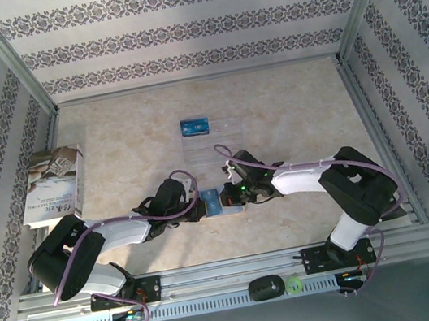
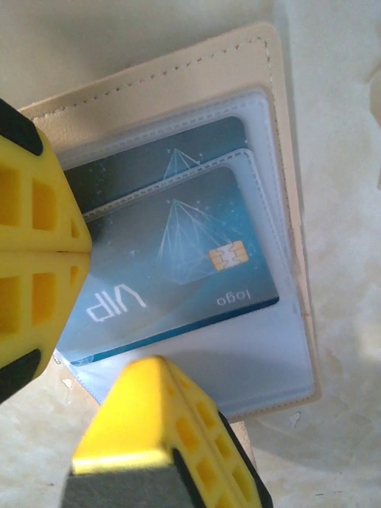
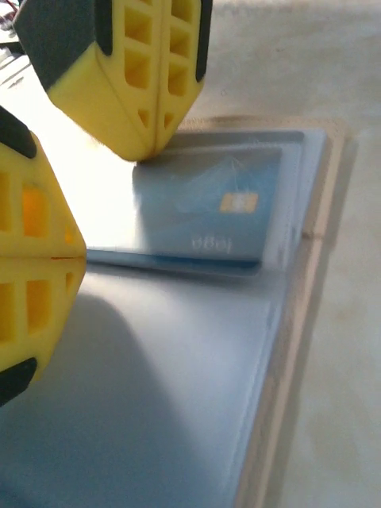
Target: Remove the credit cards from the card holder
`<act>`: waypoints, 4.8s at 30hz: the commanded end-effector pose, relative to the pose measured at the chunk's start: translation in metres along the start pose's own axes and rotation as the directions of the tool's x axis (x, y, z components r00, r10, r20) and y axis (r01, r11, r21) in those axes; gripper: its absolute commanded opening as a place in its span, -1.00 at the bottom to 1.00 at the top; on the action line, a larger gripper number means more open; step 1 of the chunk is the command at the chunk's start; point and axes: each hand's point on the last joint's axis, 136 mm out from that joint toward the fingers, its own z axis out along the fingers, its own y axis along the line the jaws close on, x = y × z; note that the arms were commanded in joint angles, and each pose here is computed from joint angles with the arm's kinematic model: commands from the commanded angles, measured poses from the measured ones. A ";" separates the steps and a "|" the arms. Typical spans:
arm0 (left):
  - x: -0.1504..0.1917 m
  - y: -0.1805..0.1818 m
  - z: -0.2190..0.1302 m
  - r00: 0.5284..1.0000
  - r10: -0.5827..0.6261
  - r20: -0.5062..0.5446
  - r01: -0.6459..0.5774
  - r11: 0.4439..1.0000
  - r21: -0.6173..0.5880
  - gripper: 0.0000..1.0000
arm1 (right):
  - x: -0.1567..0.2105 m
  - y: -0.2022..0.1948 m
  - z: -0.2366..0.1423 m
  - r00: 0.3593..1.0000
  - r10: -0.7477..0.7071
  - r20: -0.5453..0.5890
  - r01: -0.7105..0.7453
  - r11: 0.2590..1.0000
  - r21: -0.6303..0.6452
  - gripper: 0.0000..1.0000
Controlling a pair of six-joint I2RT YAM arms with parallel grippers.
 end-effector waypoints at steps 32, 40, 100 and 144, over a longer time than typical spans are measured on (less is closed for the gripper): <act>0.037 0.048 -0.001 0.990 -0.106 -0.092 0.094 0.987 -0.132 -0.90 | -0.009 0.006 0.017 0.999 -0.024 -0.028 0.024 1.000 0.005 -0.58; 0.036 0.049 -0.002 0.989 -0.112 -0.092 0.100 0.986 -0.133 -0.90 | -0.007 -0.010 0.009 1.000 -0.009 -0.014 0.010 0.997 0.076 -0.51; -0.014 0.011 -0.017 0.999 0.048 0.007 -0.048 0.999 -0.011 -0.72 | -0.016 0.044 0.005 0.997 -0.080 0.001 0.079 0.994 -0.078 -0.51; 0.015 0.038 -0.005 0.997 -0.037 -0.066 0.031 0.996 -0.089 -0.80 | -0.007 -0.017 0.008 0.999 0.026 0.021 -0.028 0.992 0.122 -0.96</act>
